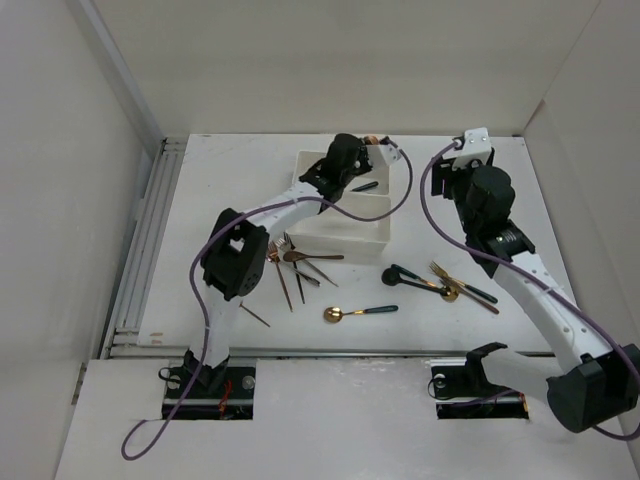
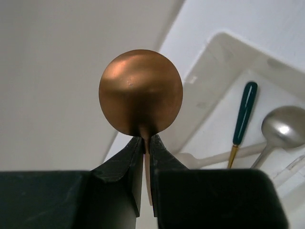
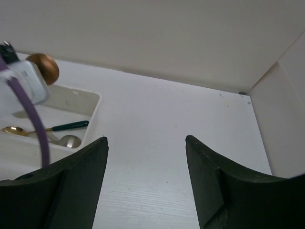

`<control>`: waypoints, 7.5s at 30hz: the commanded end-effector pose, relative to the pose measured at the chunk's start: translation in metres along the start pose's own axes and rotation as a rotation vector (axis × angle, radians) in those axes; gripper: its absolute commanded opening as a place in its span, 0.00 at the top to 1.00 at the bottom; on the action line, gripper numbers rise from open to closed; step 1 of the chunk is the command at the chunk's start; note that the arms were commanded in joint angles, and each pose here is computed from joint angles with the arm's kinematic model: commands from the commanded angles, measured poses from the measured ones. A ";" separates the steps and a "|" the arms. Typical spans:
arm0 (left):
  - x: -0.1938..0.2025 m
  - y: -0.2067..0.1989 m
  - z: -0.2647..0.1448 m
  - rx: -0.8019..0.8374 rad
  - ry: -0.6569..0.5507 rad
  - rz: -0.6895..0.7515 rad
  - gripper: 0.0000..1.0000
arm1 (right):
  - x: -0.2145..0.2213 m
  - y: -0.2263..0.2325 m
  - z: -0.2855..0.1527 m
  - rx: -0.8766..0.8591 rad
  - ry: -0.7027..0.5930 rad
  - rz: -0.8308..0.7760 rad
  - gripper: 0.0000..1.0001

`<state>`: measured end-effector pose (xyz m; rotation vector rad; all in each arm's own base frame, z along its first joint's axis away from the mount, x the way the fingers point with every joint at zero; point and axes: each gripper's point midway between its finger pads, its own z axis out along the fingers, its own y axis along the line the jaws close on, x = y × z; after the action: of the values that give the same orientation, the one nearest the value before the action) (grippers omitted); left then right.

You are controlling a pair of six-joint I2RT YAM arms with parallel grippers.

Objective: Sort the eating utensils into containers

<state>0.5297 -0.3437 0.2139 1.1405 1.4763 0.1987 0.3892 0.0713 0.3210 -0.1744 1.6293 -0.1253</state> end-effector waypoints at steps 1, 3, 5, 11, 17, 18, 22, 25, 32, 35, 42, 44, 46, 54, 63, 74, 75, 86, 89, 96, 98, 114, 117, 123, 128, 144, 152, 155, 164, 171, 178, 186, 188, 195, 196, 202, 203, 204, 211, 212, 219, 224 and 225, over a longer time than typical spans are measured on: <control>0.003 0.035 0.007 -0.125 0.005 0.069 1.00 | -0.016 -0.015 -0.012 0.042 -0.075 0.058 0.29; 0.016 0.020 0.014 -0.105 0.057 0.088 1.00 | -0.010 -0.016 -0.016 0.041 -0.071 0.057 0.27; 0.025 0.011 0.016 -0.077 0.084 0.096 0.96 | -0.012 -0.017 -0.021 0.043 -0.081 0.060 0.27; 0.017 0.015 0.004 -0.112 0.097 -0.020 0.11 | -0.007 -0.028 -0.022 0.077 -0.050 0.044 0.12; -0.047 0.051 -0.024 -0.067 0.003 -0.255 0.08 | 0.043 -0.027 -0.005 -0.109 0.241 0.017 0.09; -0.051 0.060 -0.029 -0.066 -0.008 -0.308 0.08 | 0.062 -0.024 -0.010 -0.129 0.323 0.016 0.09; -0.070 0.092 -0.059 -0.038 -0.082 -0.605 0.08 | 0.096 -0.007 -0.023 -0.277 0.441 -0.091 0.15; -0.069 0.116 -0.079 -0.014 -0.101 -0.833 0.08 | 0.130 0.017 -0.044 -0.398 0.543 -0.161 0.22; 0.012 0.168 -0.121 -0.052 0.024 -1.150 0.14 | 0.231 0.097 -0.123 -0.803 0.792 -0.567 0.23; 0.065 0.180 -0.144 -0.130 0.108 -1.211 0.14 | 0.256 0.115 -0.140 -0.871 0.820 -0.640 0.23; 0.164 0.172 -0.197 -0.262 0.282 -1.365 0.14 | 0.245 0.156 -0.117 -0.894 0.611 -0.550 0.22; 0.181 0.160 -0.204 -0.270 0.328 -1.385 0.14 | 0.244 0.159 -0.108 -0.860 0.597 -0.530 0.20; 0.187 0.160 -0.210 -0.277 0.334 -1.405 0.14 | 0.244 0.158 -0.098 -0.827 0.603 -0.545 0.20; 0.184 0.164 -0.227 -0.296 0.313 -1.408 0.14 | 0.265 0.158 -0.083 -0.853 0.716 -0.608 0.28; 0.188 0.168 -0.238 -0.328 0.311 -1.409 0.14 | 0.262 0.170 -0.085 -0.880 0.692 -0.624 0.31; 0.196 0.169 -0.242 -0.346 0.316 -1.416 0.14 | 0.246 0.183 -0.106 -0.882 0.652 -0.632 0.37; 0.198 0.165 -0.242 -0.343 0.327 -1.420 0.14 | 0.241 0.186 -0.108 -0.885 0.637 -0.624 0.37; 0.199 0.166 -0.243 -0.333 0.321 -1.426 0.14 | 0.249 0.185 -0.115 -0.842 0.655 -0.612 0.41; 0.203 0.157 -0.242 -0.317 0.340 -1.436 0.14 | 0.262 0.187 -0.115 -0.852 0.718 -0.635 0.38; 0.208 0.147 -0.242 -0.313 0.355 -1.451 0.14 | 0.279 0.188 -0.111 -0.829 0.803 -0.660 0.41; 0.208 0.147 -0.242 -0.313 0.355 -1.451 0.14 | 0.280 0.190 -0.112 -0.844 0.815 -0.658 0.43; 0.206 0.155 -0.246 -0.328 0.339 -1.448 0.14 | 0.197 0.203 -0.118 -0.957 0.647 -0.568 0.91; 0.209 0.153 -0.244 -0.325 0.348 -1.451 0.14 | 0.140 0.203 -0.121 -0.987 0.531 -0.527 0.91; 0.210 0.154 -0.242 -0.325 0.349 -1.452 0.14 | 0.038 0.191 -0.097 -0.885 0.282 -0.547 0.91; 0.220 0.138 -0.236 -0.290 0.387 -1.473 0.15 | -0.027 0.192 -0.018 -0.692 0.006 -0.628 0.91; 0.239 0.114 -0.241 -0.287 0.467 -1.459 0.16 | 0.041 0.281 0.154 -0.642 0.015 -0.718 0.83; 0.253 0.061 -0.244 -0.176 0.579 -1.544 0.19 | 0.026 0.275 0.158 -0.575 0.027 -0.618 0.00; 0.259 0.053 -0.246 -0.174 0.614 -1.551 0.19 | -0.014 0.259 0.148 -0.498 -0.020 -0.592 0.00; 0.268 0.037 -0.261 -0.168 0.708 -1.519 0.19 | -0.013 0.279 0.002 -0.728 0.042 -0.361 0.00; 0.258 0.039 -0.289 -0.133 0.779 -1.282 0.23 | 0.032 0.265 -0.056 -0.729 0.198 -0.011 0.00; 0.231 0.027 -0.306 -0.057 0.808 -1.114 0.23 | 0.126 0.265 -0.121 -1.046 0.398 -0.348 0.00; 0.231 0.042 -0.336 -0.139 0.782 -1.167 0.22 | 0.206 0.189 -0.149 -0.992 0.682 -0.761 0.01; 0.223 0.042 -0.339 -0.135 0.735 -1.194 0.22 | 0.215 0.179 -0.151 -0.973 0.714 -0.803 0.03; 0.223 0.049 -0.345 -0.152 0.699 -1.236 0.22 | 0.245 0.187 -0.176 -1.089 0.765 -0.823 0.08; 0.223 0.049 -0.345 -0.153 0.699 -1.236 0.22 | 0.251 0.192 -0.180 -1.106 0.766 -0.839 0.08; 0.230 0.049 -0.342 -0.150 0.720 -1.247 0.22 | 0.274 0.215 -0.179 -1.123 0.795 -0.823 0.21; 0.228 0.052 -0.341 -0.155 0.712 -1.244 0.22 | 0.279 0.216 -0.179 -1.120 0.812 -0.820 0.25; 0.228 0.052 -0.341 -0.155 0.712 -1.244 0.22 | 0.290 0.217 -0.183 -1.132 0.846 -0.842 0.28; 0.229 0.054 -0.337 -0.136 0.705 -1.228 0.22 | 0.310 0.221 -0.188 -1.130 0.903 -0.860 1.00; 0.229 0.054 -0.337 -0.132 0.705 -1.218 0.22 | 0.311 0.218 -0.190 -1.131 0.920 -0.866 1.00; 0.231 0.043 -0.337 -0.112 0.700 -1.227 0.22 | 0.249 0.249 -0.186 -1.182 0.749 -0.750 1.00; 0.229 0.042 -0.336 -0.109 0.694 -1.248 0.22 | 0.098 0.278 -0.164 -1.141 0.295 -0.484 1.00; 0.228 0.044 -0.334 -0.117 0.686 -1.254 0.23 | 0.057 0.279 -0.157 -1.109 0.168 -0.410 1.00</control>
<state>0.3131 0.0037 0.1795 -0.1384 2.5124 -0.2048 0.1903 0.2703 0.0893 -1.6885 2.0216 0.2864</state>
